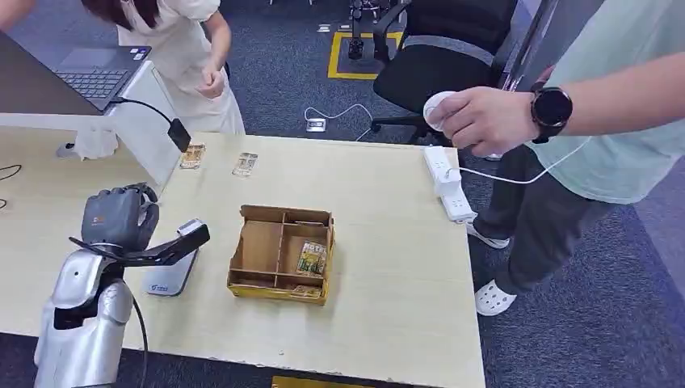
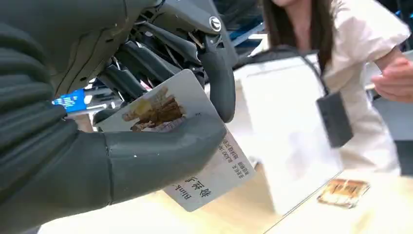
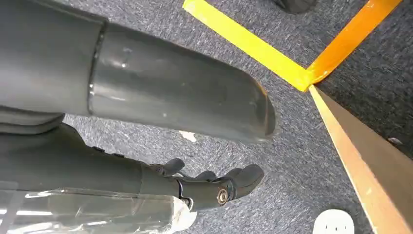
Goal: Pass the card to the sensor for recognition and then transmit it.
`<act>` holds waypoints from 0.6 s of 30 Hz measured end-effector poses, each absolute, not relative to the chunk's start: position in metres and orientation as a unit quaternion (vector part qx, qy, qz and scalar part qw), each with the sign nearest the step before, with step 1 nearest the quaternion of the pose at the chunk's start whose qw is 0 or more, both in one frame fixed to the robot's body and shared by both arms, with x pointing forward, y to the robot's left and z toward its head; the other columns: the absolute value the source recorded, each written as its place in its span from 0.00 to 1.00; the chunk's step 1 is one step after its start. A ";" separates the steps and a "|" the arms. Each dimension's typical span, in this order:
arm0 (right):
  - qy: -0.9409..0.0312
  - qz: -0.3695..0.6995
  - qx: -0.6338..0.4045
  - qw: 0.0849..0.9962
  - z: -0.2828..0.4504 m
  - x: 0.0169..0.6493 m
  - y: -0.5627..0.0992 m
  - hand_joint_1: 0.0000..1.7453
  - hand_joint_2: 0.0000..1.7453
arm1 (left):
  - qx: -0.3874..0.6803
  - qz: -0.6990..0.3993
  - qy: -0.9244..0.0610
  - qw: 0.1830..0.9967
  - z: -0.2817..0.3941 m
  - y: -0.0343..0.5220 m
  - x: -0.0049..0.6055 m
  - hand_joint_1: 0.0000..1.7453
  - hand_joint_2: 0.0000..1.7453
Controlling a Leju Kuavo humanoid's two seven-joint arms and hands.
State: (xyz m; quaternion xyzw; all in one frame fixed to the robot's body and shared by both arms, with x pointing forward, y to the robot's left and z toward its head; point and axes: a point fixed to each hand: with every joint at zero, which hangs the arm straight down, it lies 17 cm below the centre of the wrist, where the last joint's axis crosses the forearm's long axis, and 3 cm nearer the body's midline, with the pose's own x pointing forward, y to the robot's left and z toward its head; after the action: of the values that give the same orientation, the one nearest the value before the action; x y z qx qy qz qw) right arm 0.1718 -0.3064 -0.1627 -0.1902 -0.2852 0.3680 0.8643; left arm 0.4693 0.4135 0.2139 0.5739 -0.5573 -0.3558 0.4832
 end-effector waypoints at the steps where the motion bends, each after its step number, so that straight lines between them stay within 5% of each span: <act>1: -0.285 0.368 -0.191 0.864 -0.162 0.172 -0.307 0.00 0.00 | 0.574 -0.356 -0.554 0.486 0.211 0.416 0.468 1.00 1.00; 18: -0.295 0.362 -0.197 0.862 -0.158 0.179 -0.308 0.00 0.00 | 0.573 -0.449 -0.453 0.514 0.126 0.431 0.437 1.00 1.00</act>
State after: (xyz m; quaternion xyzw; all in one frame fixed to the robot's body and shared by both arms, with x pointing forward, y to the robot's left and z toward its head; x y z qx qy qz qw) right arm 0.1787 -0.3083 -0.1580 -0.1969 -0.2951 0.3619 0.8621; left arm 0.4372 0.4305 0.1258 0.5732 -0.4530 -0.4494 0.5141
